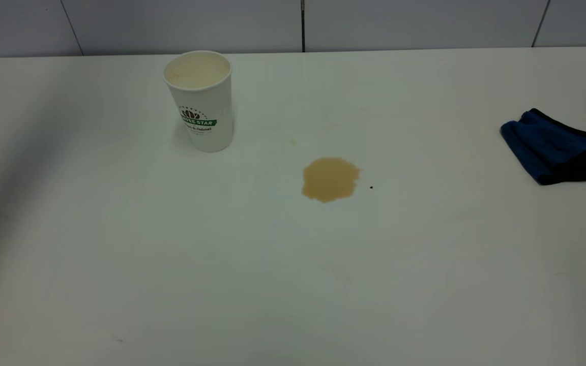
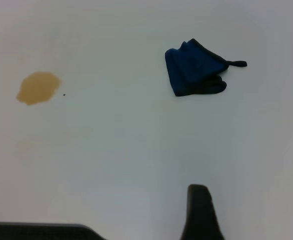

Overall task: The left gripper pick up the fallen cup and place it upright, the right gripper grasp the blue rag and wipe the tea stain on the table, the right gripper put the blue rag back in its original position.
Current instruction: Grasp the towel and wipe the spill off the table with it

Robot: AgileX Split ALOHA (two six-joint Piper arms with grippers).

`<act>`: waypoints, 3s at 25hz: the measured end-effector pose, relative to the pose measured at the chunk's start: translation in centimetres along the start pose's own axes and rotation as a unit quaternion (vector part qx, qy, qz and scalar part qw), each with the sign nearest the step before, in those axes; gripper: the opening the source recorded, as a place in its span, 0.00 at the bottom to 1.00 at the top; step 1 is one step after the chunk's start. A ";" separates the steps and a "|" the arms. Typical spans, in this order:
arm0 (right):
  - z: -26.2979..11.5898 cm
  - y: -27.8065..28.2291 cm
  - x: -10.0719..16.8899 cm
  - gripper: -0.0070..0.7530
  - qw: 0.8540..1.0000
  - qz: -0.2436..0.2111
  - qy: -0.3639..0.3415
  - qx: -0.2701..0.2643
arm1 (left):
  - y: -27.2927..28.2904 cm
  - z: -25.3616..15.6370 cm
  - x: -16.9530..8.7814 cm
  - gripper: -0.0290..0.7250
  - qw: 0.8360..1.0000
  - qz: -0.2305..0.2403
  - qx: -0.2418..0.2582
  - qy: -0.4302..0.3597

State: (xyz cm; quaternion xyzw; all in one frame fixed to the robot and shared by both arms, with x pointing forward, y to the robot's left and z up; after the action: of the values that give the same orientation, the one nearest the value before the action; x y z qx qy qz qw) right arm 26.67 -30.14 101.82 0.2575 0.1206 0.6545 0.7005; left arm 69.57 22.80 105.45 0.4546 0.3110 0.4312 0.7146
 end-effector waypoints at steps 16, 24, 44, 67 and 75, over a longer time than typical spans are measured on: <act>0.0 0.0 0.0 0.75 1.000 0.000 0.000 0.000 | 8.6 -16.6 -6.0 0.38 0.998 0.005 0.068 0.007; 0.0 0.0 0.0 0.75 1.000 0.000 0.000 0.000 | 3.6 -28.5 -8.8 0.38 0.974 -0.047 0.220 0.034; 0.0 0.0 0.0 0.75 1.000 0.000 0.000 0.000 | 10.9 -37.7 -11.4 0.38 0.988 0.109 -0.089 0.066; 0.0 0.0 0.0 0.75 1.000 0.000 0.000 0.000 | 12.4 -41.6 -12.6 0.37 0.953 0.182 -0.229 0.078; 0.0 0.0 0.0 0.75 1.000 0.000 0.000 0.000 | 12.0 -41.7 -12.4 0.37 0.953 0.185 -0.223 0.084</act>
State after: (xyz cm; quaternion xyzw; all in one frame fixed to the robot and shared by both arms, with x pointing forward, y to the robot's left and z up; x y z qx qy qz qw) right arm 26.67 -30.14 101.82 0.2575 0.1206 0.6545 0.7005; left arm 25.30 30.09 100.75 0.2952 0.1766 0.6506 0.6770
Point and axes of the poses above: a point on each arm's last joint axis where the gripper is mounted, y pointing back along that axis away from the gripper, x along the wrist's bending axis when the last joint is at zero, z = x × y, the point moved 4 cm from there along -y, pointing out along that axis toward the gripper, and after that the axes turned 9 degrees about -y, right-handed, at the moved point
